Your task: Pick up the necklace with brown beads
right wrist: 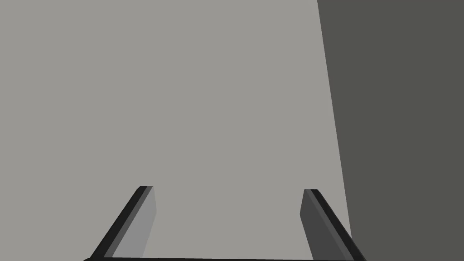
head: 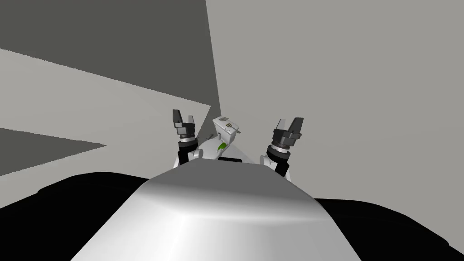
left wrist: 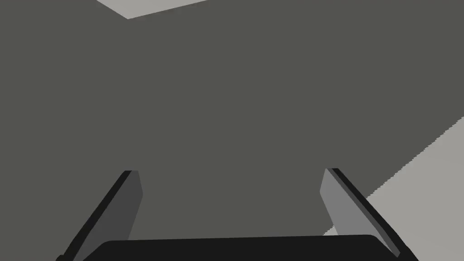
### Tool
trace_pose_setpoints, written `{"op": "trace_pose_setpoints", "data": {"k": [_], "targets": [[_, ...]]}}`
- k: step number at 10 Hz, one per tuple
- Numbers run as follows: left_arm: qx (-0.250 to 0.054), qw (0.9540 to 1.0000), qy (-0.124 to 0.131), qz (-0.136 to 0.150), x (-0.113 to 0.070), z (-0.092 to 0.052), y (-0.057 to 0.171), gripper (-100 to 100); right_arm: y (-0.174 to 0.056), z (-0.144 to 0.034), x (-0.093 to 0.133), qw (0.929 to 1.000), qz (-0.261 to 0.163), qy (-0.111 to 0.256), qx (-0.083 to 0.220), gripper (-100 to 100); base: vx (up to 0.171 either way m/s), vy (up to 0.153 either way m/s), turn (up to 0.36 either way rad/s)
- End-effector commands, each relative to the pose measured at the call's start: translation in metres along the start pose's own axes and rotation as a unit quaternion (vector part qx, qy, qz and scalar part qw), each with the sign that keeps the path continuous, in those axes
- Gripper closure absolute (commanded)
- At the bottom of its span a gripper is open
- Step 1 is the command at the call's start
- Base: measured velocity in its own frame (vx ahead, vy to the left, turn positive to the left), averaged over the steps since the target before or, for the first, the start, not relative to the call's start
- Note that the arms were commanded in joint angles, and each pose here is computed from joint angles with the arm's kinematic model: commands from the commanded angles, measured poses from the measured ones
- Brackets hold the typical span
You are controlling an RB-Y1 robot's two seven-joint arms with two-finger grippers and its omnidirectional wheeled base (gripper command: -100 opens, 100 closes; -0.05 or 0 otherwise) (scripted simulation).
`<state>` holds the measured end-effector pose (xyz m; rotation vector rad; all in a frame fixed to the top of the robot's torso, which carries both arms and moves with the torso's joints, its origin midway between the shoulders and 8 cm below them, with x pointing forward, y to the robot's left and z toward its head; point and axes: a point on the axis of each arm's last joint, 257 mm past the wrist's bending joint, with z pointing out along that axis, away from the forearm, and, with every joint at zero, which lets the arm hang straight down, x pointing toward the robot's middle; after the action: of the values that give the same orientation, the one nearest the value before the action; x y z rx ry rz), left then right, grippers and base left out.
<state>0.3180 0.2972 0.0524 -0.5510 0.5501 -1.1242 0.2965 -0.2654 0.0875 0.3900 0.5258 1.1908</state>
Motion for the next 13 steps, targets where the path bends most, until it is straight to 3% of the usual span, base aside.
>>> {"op": "trace_pose_setpoints", "data": {"k": [1, 4, 7, 13], "targets": [[-0.004, 0.9997, 0.022, 0.004, 0.006, 0.0, 0.004, -100, 0.0, 0.0, 0.0, 1.0, 0.0, 0.0, 0.0, 0, 0.005, 0.016, -0.055], [-0.028, 0.9976, 0.063, 0.009, 0.018, 0.0, 0.022, -100, 0.0, 0.0, 0.0, 1.0, 0.0, 0.0, 0.0, 0, -0.008, 0.043, -0.129], [-0.069, 0.9937, 0.088, 0.009, 0.026, -0.003, 0.049, -100, 0.0, 0.0, 0.0, 1.0, 0.0, 0.0, 0.0, 0, -0.042, 0.047, -0.144], [-0.072, 0.9934, 0.088, 0.009, 0.026, -0.003, 0.051, -100, 0.0, 0.0, 0.0, 1.0, 0.0, 0.0, 0.0, 0, -0.004, 0.004, -0.014]]}}
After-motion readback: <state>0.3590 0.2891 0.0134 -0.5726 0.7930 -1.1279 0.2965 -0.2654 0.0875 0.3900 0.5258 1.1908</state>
